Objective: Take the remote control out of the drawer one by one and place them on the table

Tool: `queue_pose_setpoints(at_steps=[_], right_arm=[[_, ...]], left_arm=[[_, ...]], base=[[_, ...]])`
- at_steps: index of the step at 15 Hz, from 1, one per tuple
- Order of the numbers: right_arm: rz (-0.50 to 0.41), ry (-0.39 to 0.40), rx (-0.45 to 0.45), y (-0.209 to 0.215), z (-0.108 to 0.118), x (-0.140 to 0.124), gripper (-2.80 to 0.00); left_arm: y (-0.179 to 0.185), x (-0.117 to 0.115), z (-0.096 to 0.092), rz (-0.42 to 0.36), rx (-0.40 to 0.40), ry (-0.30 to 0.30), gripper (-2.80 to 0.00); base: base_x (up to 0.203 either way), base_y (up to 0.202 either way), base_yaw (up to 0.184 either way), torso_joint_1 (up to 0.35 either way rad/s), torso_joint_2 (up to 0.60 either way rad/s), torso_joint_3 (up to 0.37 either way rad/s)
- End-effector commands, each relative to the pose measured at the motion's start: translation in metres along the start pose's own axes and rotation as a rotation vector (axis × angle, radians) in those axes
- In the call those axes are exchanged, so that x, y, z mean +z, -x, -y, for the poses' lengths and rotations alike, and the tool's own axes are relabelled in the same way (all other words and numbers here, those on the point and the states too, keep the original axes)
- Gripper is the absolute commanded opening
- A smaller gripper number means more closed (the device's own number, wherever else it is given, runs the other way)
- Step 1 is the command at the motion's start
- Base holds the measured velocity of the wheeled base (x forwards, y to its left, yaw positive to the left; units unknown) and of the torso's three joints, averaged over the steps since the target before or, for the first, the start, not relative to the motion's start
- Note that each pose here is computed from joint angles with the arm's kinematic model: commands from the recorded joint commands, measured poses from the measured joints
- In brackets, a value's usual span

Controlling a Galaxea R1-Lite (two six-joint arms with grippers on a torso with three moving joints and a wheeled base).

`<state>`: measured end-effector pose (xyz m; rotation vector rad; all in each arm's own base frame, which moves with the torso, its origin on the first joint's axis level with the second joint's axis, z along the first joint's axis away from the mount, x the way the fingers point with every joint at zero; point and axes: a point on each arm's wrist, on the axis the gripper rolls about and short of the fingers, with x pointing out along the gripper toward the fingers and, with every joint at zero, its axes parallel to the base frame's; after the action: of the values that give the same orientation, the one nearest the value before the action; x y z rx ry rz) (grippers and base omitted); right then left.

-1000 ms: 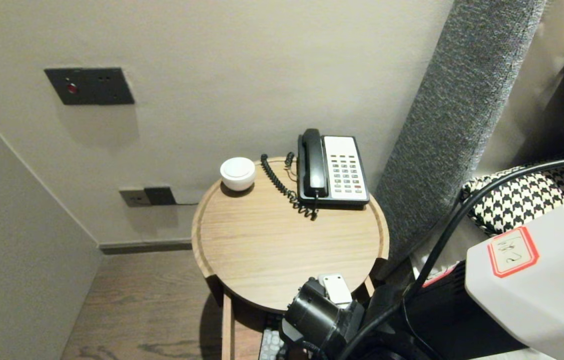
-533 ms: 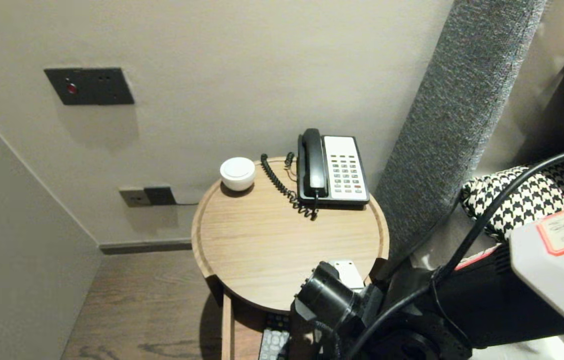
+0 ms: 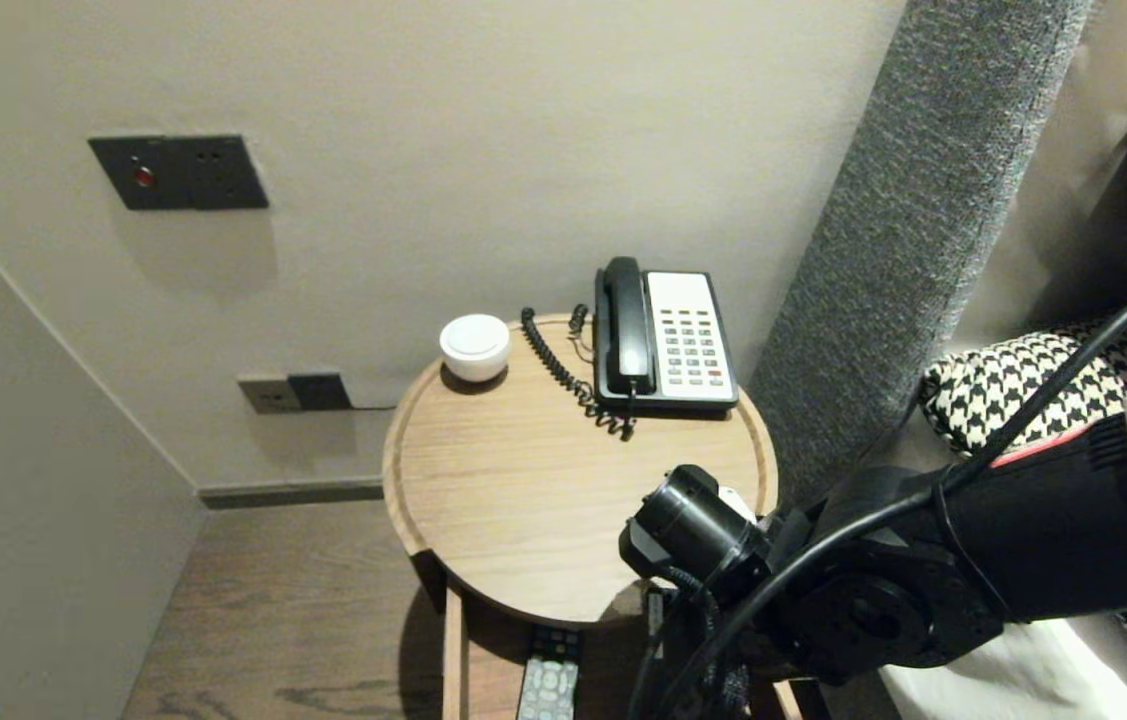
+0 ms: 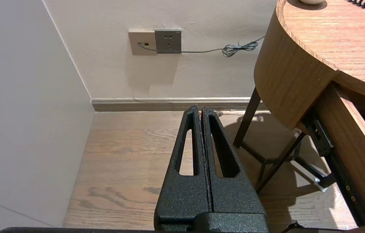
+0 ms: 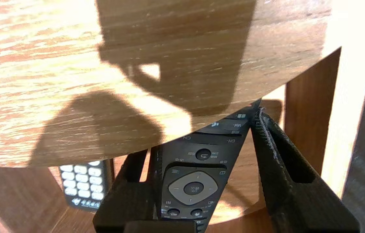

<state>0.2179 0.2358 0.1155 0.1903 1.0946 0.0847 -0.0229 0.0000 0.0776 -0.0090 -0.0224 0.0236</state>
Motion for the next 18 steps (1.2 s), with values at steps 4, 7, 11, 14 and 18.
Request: queue_pose_setpoints(at_steps=[4,7,11,14,18], right_arm=[[-0.089,-0.055,0.080,0.000,0.003,0.007,-2.80],[-0.151,-0.068,0.105,0.001,0.002,0.007,-2.80],[-0.226,-0.104,0.149,0.007,0.006,0.017,-2.80],[-0.290,-0.114,0.185,0.010,0.008,0.019,-2.80],[-0.327,-0.103,0.190,0.011,0.009,0.016,-2.80]], left_arm=[[0.000,0.000,0.000,0.001,0.001,0.000,-2.80],[0.000,0.000,0.000,0.002,0.001,0.001,-2.80],[0.000,0.000,0.000,0.002,0.001,0.000,-2.80],[0.000,0.000,0.000,0.002,0.001,0.001,-2.80],[0.000,0.000,0.000,0.001,0.001,0.000,-2.80]], base=[[0.000,0.000,0.000,0.000,0.00,0.000],[0.000,0.000,0.000,0.000,0.00,0.000],[0.000,0.000,0.000,0.000,0.00,0.000],[0.000,0.000,0.000,0.000,0.00,0.000],[0.000,0.000,0.000,0.000,0.00,0.000]])
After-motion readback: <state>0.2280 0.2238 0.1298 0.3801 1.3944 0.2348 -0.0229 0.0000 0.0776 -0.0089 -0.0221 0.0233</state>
